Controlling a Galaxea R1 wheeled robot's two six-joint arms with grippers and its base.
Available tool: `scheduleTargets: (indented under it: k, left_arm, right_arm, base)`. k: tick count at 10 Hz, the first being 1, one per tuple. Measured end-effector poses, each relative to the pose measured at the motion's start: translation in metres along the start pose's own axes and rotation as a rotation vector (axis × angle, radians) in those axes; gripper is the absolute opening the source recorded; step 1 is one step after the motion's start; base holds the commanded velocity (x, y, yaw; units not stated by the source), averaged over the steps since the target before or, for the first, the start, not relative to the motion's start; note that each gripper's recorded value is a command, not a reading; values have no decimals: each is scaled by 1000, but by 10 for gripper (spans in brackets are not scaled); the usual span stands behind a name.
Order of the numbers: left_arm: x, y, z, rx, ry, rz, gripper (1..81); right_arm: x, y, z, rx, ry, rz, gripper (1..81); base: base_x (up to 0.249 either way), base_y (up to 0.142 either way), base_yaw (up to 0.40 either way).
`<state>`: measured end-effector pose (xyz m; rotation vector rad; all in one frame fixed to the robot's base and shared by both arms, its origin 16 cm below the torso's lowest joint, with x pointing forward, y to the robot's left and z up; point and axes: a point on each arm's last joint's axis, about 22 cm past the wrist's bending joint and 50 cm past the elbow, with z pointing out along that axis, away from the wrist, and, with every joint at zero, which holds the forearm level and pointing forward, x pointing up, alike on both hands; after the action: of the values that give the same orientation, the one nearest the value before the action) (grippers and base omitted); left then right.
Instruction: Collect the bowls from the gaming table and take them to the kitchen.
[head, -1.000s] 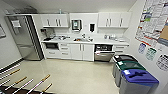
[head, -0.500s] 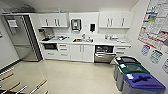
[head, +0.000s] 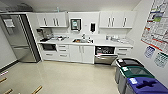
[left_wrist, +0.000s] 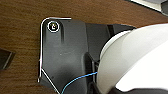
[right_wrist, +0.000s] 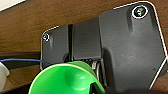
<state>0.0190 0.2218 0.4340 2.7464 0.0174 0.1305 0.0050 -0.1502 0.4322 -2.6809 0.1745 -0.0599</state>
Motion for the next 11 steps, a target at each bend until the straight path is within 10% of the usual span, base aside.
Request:
scheduleTargets:
  k: [11]
  left_arm:
    - [8, 4, 2, -5, 9, 18, 10]
  right_arm:
    - [19, 4, -1, -8, 21, -16, 10]
  base:
    - [204, -62, 0]
